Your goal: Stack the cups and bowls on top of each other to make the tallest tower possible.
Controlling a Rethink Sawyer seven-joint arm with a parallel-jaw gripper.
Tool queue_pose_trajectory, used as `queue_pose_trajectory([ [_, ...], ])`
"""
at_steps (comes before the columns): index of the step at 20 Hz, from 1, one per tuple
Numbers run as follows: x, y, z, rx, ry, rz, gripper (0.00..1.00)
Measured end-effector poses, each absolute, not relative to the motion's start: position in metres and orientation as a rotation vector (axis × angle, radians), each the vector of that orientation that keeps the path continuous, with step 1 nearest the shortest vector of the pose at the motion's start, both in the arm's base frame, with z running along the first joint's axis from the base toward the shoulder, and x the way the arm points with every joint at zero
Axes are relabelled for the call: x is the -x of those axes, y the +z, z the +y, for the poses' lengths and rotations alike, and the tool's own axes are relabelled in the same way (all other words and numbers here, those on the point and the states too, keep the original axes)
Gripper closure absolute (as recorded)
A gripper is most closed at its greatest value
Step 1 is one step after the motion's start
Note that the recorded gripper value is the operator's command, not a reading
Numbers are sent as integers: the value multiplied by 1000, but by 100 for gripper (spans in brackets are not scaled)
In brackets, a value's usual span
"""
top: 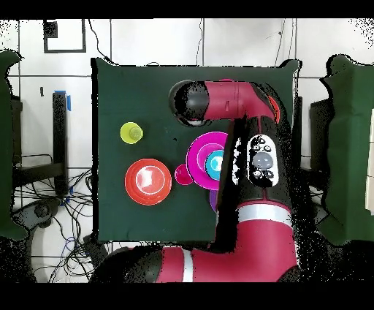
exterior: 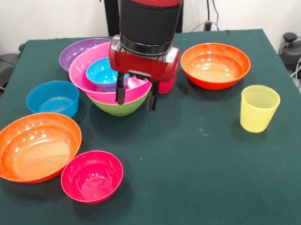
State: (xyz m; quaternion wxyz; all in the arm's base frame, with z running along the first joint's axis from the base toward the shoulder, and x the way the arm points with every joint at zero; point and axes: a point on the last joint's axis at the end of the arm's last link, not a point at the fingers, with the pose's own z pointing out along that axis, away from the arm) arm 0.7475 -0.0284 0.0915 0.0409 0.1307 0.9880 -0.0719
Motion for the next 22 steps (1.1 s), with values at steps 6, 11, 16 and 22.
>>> queue_pose_trajectory([
  [6, -743, 86, -27, -117, -201, 3116, 0],
  [11, -746, 86, -18, -48, -175, 3117, 0],
  [16, -748, 90, -15, -42, -168, 3109, 0],
  [22, -753, 105, -16, -44, -177, 3087, 0],
])
